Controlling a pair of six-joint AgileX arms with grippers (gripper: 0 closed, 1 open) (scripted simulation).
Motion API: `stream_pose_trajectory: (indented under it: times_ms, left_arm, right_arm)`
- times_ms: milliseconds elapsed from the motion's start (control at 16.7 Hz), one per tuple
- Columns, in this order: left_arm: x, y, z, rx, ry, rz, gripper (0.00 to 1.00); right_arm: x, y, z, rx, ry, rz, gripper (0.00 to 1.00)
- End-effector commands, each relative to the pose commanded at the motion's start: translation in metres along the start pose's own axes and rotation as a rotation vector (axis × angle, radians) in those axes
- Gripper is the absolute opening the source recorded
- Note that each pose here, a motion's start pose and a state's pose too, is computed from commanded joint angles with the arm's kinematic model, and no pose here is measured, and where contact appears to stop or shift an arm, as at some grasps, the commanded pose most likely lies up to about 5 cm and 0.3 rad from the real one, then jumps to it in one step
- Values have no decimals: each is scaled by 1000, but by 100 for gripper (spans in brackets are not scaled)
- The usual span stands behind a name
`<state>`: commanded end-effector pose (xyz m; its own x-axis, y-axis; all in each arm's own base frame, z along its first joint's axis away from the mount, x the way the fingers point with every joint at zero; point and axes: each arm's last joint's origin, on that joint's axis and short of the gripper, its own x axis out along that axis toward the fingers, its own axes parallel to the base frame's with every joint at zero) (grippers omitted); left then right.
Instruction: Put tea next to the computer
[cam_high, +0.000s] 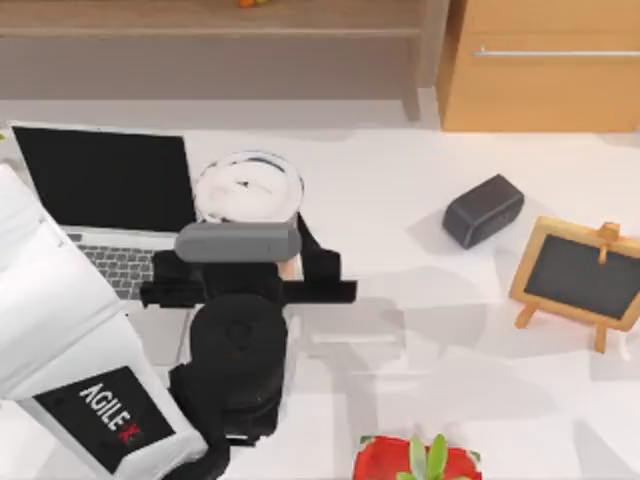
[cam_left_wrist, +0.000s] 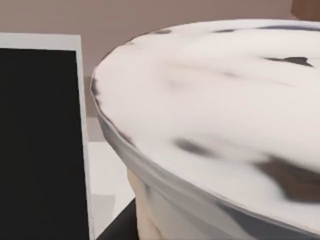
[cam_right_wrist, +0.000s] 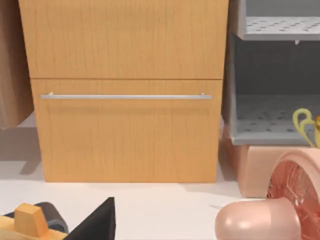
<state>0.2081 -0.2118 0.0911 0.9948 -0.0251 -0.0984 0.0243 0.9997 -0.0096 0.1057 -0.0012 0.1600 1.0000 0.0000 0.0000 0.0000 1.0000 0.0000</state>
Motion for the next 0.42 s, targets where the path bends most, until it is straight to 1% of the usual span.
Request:
stream_pose_trajectory:
  times_ms: [60, 120, 420]
  left_arm:
    - [0, 0, 0, 0, 0, 0, 98]
    - [0, 0, 0, 0, 0, 0, 100]
    - [0, 0, 0, 0, 0, 0, 100]
  right_arm:
    - [0, 0, 0, 0, 0, 0, 100]
    - [0, 0, 0, 0, 0, 0, 100]
    - [0, 0, 0, 0, 0, 0, 100]
